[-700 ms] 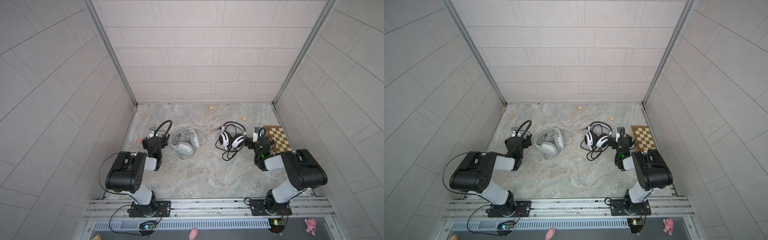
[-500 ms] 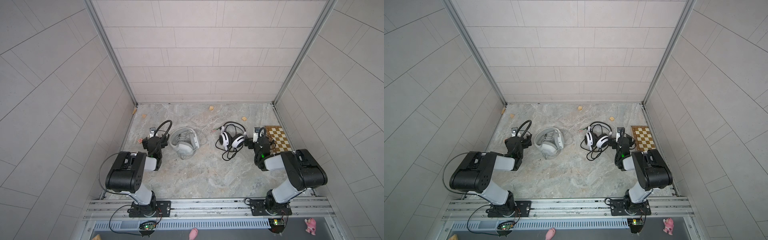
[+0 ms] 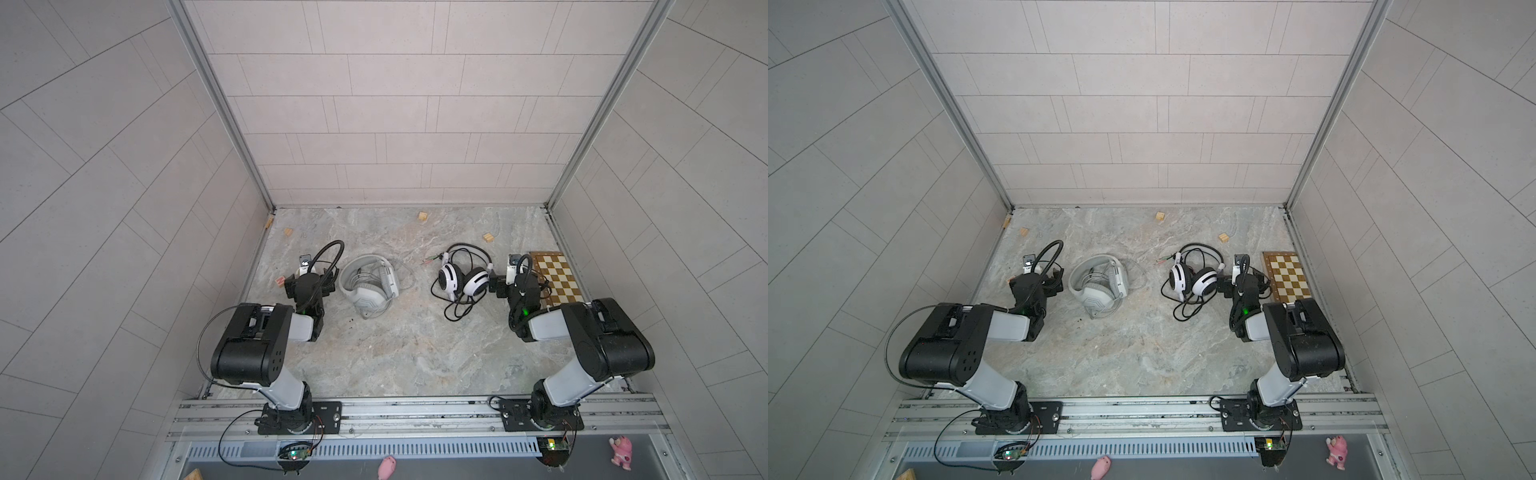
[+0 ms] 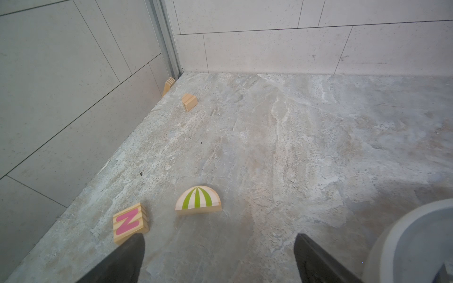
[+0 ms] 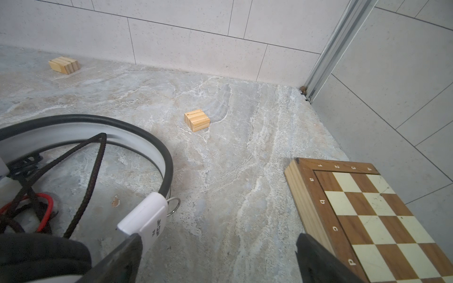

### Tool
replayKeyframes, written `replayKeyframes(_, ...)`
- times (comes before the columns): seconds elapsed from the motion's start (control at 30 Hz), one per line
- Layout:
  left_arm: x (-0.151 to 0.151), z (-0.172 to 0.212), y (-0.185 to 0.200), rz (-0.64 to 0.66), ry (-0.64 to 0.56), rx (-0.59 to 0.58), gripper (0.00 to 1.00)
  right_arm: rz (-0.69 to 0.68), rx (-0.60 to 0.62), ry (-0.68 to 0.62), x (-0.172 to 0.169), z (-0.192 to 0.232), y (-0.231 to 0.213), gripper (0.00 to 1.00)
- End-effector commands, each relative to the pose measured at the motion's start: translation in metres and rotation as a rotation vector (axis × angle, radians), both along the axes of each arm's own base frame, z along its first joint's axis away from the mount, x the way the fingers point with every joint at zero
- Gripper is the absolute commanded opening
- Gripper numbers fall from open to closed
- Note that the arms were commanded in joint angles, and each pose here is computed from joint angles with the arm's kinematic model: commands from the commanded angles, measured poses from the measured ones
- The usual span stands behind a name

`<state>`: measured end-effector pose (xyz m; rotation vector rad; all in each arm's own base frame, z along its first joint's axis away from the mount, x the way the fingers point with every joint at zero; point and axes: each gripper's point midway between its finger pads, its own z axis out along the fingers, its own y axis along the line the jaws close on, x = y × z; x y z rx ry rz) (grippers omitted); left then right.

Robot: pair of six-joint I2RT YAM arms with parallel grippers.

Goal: Wrap the headphones

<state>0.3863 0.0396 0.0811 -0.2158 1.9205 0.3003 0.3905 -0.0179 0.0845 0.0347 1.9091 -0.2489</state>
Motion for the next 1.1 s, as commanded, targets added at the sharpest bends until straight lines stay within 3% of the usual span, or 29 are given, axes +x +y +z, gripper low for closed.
replayKeyframes(0.0, 0.004, 0.01, 0.003, 0.015, -0.032, -0.01, 1.0, -0.002, -0.01, -0.026, 0.0, 0.008, 0.0, 0.99)
replayKeyframes(0.77, 0.004, 0.009, 0.003, 0.013, -0.031, -0.01, 1.0, 0.0, -0.014, -0.035, -0.002, 0.009, 0.0, 0.99)
replayKeyframes(0.97, 0.01, 0.015, -0.01, -0.057, -0.009, 0.006, 1.0, -0.022, -0.072, -0.088, -0.017, 0.036, 0.006, 0.99)
replayKeyframes(1.07, 0.008, 0.029, -0.018, -0.084, 0.026, 0.017, 1.0, -0.032, 0.013, -0.027, -0.023, 0.054, 0.009, 0.99)
